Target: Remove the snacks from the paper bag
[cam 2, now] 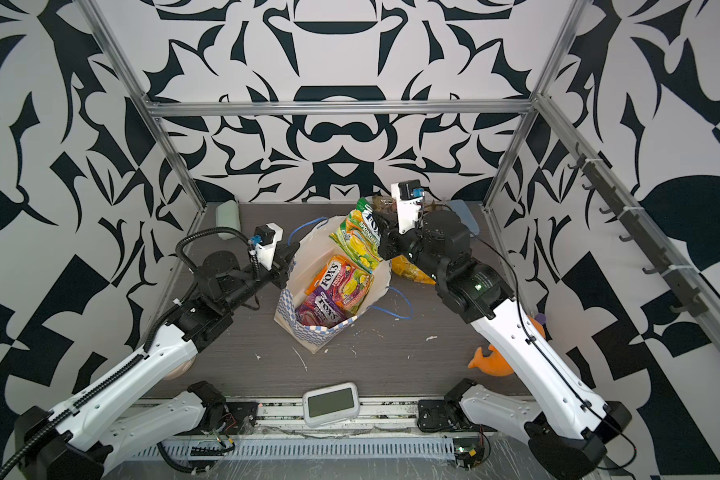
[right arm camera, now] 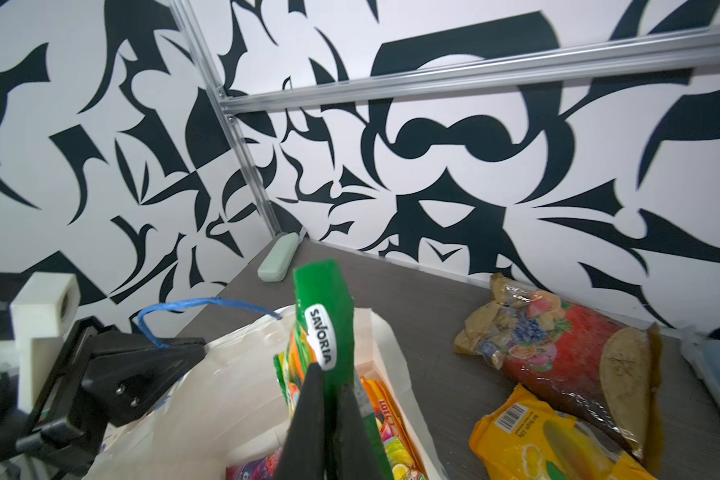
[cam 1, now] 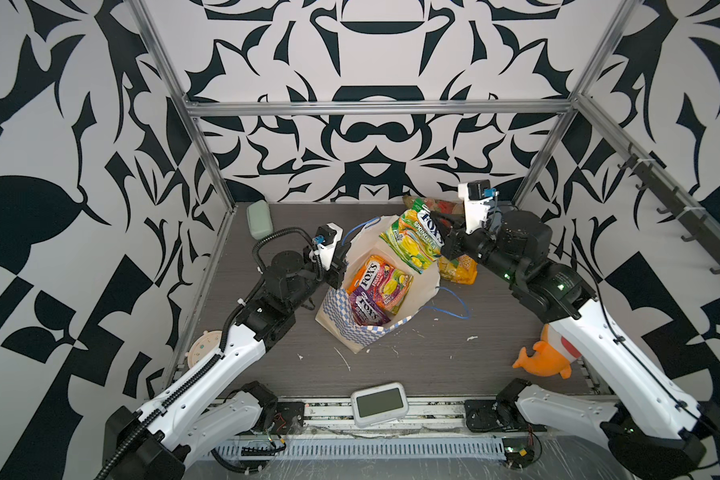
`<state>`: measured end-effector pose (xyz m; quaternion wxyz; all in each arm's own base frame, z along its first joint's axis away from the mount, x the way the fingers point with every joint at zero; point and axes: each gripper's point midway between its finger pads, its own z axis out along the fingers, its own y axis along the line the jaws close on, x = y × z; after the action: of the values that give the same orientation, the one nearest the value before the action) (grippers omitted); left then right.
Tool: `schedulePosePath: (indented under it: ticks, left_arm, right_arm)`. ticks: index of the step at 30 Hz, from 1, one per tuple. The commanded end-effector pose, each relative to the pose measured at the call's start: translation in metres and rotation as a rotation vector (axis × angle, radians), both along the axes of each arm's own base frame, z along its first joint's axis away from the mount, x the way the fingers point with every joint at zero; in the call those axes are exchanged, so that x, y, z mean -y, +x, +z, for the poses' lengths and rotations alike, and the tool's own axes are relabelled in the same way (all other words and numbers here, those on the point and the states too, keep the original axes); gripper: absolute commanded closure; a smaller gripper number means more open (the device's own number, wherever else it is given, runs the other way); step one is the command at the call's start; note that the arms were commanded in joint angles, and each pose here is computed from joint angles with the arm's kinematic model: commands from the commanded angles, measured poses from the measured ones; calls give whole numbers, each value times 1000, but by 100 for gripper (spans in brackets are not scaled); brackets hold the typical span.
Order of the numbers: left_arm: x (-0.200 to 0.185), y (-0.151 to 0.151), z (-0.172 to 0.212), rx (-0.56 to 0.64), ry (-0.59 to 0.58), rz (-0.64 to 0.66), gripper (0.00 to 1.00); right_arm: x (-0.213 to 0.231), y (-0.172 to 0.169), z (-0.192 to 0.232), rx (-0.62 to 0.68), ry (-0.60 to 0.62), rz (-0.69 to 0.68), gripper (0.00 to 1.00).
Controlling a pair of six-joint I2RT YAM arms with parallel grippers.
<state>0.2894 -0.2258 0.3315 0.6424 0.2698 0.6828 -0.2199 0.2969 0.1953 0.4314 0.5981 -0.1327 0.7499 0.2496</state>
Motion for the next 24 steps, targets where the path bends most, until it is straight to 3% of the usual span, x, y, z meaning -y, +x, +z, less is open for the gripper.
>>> schedulePosePath:
  ticks: [1,7,11,14,16,20,24]
  left_arm:
    - [-5,-7,31,97,-66,3,100]
    - [-4,-7,28,93,-64,-1,100]
    - [2,-10,29,90,-73,-37,100]
    - [12,-16,31,70,-66,-109,100]
    - [21,-21,30,48,-61,-170,100]
    - [31,-28,26,6,-73,-240,100]
    - [38,-30,19,-39,-94,-272,100]
  right_arm:
    - [43,-3,45,134,19,-187,100]
    - [81,3,54,154,4,-331,100]
    - [54,13,36,83,-37,-202,100]
    - [10,12,6,-10,-55,27,100]
    - [-16,8,-24,-105,-61,163,93]
    - [-21,8,-92,-289,-156,127,81]
    - [-18,-12,-135,-456,-216,100,75]
